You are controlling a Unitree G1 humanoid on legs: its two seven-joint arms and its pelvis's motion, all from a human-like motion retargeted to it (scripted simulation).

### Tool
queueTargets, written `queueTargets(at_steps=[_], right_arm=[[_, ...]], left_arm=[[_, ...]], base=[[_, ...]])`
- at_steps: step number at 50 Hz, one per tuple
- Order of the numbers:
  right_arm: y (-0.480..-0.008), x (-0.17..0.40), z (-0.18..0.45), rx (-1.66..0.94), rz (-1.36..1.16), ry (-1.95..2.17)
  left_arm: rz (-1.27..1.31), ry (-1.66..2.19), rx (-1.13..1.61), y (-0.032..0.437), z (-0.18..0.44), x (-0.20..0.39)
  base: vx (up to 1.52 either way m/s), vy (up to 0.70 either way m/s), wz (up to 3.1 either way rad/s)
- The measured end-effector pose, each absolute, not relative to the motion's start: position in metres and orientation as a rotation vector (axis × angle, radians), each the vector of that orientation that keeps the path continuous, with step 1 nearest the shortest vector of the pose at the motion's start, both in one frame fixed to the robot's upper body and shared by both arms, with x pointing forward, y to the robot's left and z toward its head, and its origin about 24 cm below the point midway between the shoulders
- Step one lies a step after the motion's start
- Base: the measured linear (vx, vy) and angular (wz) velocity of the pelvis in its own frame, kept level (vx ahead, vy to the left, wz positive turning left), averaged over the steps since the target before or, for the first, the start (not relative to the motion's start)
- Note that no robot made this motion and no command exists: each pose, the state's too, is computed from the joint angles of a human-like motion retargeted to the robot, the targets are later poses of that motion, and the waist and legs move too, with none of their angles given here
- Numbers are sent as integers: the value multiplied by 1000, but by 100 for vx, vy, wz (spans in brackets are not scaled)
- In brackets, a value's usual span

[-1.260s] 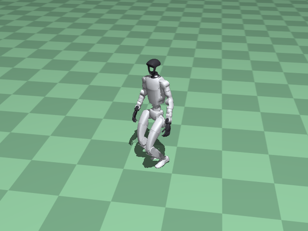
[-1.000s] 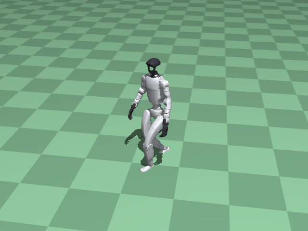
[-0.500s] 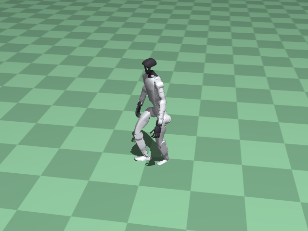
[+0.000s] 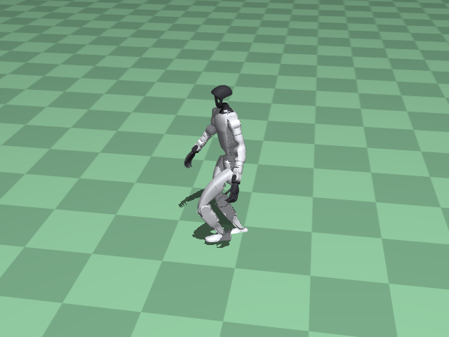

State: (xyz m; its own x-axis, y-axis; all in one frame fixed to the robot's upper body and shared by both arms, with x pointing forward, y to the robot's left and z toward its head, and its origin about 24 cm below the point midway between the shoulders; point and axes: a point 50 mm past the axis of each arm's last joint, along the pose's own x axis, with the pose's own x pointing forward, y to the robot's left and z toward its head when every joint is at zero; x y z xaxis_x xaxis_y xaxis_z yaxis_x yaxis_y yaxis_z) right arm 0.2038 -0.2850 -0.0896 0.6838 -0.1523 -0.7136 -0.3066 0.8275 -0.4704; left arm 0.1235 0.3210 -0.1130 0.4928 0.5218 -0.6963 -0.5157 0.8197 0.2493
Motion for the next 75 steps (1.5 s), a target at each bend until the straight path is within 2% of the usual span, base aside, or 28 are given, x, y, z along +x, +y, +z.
queueTargets(at_steps=[9, 13, 17, 25, 33, 39, 43, 52, 60, 67, 75], right_arm=[[-259, 240, -70, -584, 118, 655], [-240, 229, -85, -517, 149, 687], [-228, 205, -106, -430, 179, 789], [-246, 150, -134, -345, 141, 1020], [-271, 101, -145, -283, 47, 1187], [-267, 70, -153, -197, -18, 1248], [-277, 78, -148, -168, -85, 1206], [-274, 72, -148, -169, -158, 1179], [-264, 98, -142, -237, -111, 1068], [-249, 152, -119, -265, -99, 840], [-237, 238, -54, -311, -95, 455]], left_arm=[[654, 964, 31, 324, -124, 88], [649, 1047, 9, 316, -134, 67], [541, 1131, 14, 300, -144, 61], [189, 1093, 141, 259, -147, 109], [-101, 830, 322, 225, -119, 184], [-249, 697, 388, 195, -108, 198], [-264, 661, 438, 201, -99, 211], [-198, 931, 415, 229, -132, 159], [-19, 973, 574, 298, -117, 141], [317, 903, 606, 352, -89, 131], [640, 979, 432, 362, -100, 84]], base=[[54, 12, 3], [57, 13, 23], [52, 11, 102], [50, 6, 149], [41, -7, 184], [29, -1, 132], [41, 8, 161], [44, 13, 168], [41, 8, 231], [47, 5, 157], [48, 20, 98]])
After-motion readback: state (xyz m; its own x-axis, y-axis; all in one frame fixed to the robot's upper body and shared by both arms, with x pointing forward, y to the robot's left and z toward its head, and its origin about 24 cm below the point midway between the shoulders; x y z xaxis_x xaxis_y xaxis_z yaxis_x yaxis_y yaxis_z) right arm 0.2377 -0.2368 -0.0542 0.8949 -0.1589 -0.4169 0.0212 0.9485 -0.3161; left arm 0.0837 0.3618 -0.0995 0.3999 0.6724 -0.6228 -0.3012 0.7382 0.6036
